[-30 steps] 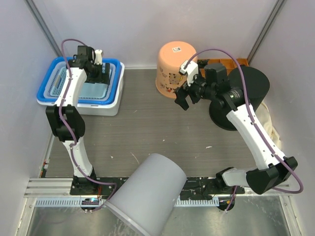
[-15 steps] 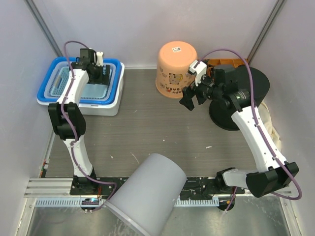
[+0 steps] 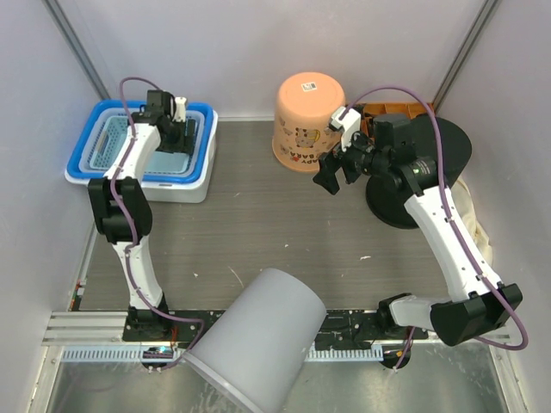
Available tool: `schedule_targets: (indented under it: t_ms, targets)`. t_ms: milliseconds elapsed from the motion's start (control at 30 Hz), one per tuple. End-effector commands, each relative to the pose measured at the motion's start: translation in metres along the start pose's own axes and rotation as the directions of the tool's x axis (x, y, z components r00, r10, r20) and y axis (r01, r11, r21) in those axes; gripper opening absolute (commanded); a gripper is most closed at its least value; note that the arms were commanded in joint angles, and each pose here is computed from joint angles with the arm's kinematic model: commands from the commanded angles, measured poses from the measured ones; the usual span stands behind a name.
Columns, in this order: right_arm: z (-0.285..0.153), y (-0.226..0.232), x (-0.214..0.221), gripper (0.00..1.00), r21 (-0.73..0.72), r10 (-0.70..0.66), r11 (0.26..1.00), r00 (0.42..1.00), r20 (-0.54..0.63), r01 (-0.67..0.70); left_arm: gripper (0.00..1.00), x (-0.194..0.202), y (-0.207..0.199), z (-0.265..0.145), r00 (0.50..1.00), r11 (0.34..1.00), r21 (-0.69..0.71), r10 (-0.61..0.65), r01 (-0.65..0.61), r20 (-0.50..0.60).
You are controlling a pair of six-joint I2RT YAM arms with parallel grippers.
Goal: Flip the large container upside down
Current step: Pick up the container from the container.
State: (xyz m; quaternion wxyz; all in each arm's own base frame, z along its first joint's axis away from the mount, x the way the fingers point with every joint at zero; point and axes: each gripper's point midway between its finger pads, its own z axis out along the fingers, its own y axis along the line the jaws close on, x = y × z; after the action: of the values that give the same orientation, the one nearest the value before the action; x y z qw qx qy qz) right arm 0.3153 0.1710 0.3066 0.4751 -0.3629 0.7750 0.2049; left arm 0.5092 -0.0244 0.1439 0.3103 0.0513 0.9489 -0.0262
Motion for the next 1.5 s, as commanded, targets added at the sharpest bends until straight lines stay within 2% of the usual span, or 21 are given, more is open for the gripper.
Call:
schedule_targets:
  t_ms: [0, 133, 233, 267, 300, 333, 367, 433, 467, 500, 567, 600, 867, 1000, 1167, 1300, 1467]
  targets:
    - [-0.015, 0.002, -0.027, 1.00, 0.015, -0.027, 1.000, 0.995, 0.097, 0.026, 0.58, 0.016, -0.020, 0.012, 0.997, 0.998, 0.000, 0.055, -0.055, -0.044]
    - [-0.018, 0.001, -0.028, 1.00, 0.021, -0.029, 0.999, 0.994, 0.104, 0.027, 0.31, 0.019, -0.014, 0.017, 0.996, 0.997, -0.040, 0.059, -0.062, -0.066]
    - [-0.020, 0.001, -0.029, 1.00, 0.024, -0.025, 0.999, 0.994, 0.110, 0.023, 0.25, 0.016, -0.008, 0.015, 0.996, 0.995, -0.076, 0.065, -0.070, -0.069]
    - [-0.021, 0.001, -0.030, 1.00, 0.023, -0.024, 0.999, 0.993, 0.112, 0.022, 0.27, 0.015, -0.005, 0.015, 0.995, 0.993, -0.093, 0.067, -0.073, -0.069]
    - [-0.022, 0.001, -0.030, 1.00, 0.023, -0.022, 1.000, 0.993, 0.114, 0.019, 0.33, 0.016, -0.003, 0.015, 0.995, 0.992, -0.101, 0.073, -0.080, -0.074]
    - [-0.022, 0.001, -0.030, 1.00, 0.023, -0.020, 1.000, 0.993, 0.117, 0.017, 0.48, 0.016, -0.002, 0.016, 0.994, 0.990, -0.108, 0.080, -0.088, -0.077]
    - [-0.023, 0.000, -0.030, 1.00, 0.024, -0.019, 1.000, 0.993, 0.120, 0.016, 0.55, 0.015, 0.000, 0.017, 0.993, 0.988, -0.120, 0.086, -0.095, -0.078]
    - [-0.025, 0.000, -0.032, 1.00, 0.026, -0.019, 1.000, 0.992, 0.125, 0.016, 0.60, 0.016, 0.006, 0.019, 0.991, 0.980, -0.160, 0.103, -0.117, -0.091]
    - [-0.025, 0.000, -0.033, 1.00, 0.027, -0.018, 1.000, 0.992, 0.127, 0.015, 0.59, 0.017, 0.012, 0.020, 0.988, 0.972, -0.191, 0.117, -0.134, -0.101]
    - [-0.026, 0.000, -0.035, 1.00, 0.028, -0.018, 1.000, 0.991, 0.130, 0.014, 0.48, 0.017, 0.015, 0.019, 0.986, 0.967, -0.209, 0.128, -0.148, -0.108]
    - [-0.028, 0.001, -0.037, 1.00, 0.025, -0.019, 1.000, 0.990, 0.137, 0.016, 0.04, 0.015, 0.024, 0.018, 0.983, 0.951, -0.261, 0.141, -0.167, -0.114]
    - [-0.029, 0.002, -0.039, 1.00, 0.023, -0.020, 1.000, 0.990, 0.142, 0.017, 0.00, 0.014, 0.025, 0.017, 0.983, 0.948, -0.267, 0.145, -0.172, -0.115]
    - [-0.041, 0.004, -0.043, 1.00, 0.030, -0.021, 0.999, 0.985, 0.170, 0.017, 0.00, 0.009, 0.016, 0.000, 0.984, 0.958, -0.233, 0.148, -0.167, -0.098]
    - [-0.049, 0.004, -0.048, 1.00, 0.044, -0.030, 0.999, 0.982, 0.185, 0.022, 0.00, -0.026, 0.000, -0.054, 0.985, 0.972, -0.165, 0.172, -0.166, 0.020]
    - [-0.058, 0.004, -0.055, 1.00, 0.061, -0.053, 0.997, 0.979, 0.194, 0.042, 0.00, -0.067, -0.034, -0.164, 0.950, 0.978, -0.027, 0.208, -0.207, 0.234]
    - [-0.060, 0.003, -0.052, 1.00, 0.072, -0.061, 0.996, 0.980, 0.188, 0.049, 0.00, -0.077, -0.053, -0.239, 0.918, 0.973, 0.045, 0.199, -0.228, 0.341]
    - [-0.060, 0.002, -0.049, 1.00, 0.082, -0.064, 0.995, 0.981, 0.184, 0.050, 0.00, -0.080, -0.070, -0.306, 0.872, 0.966, 0.110, 0.160, -0.236, 0.462]
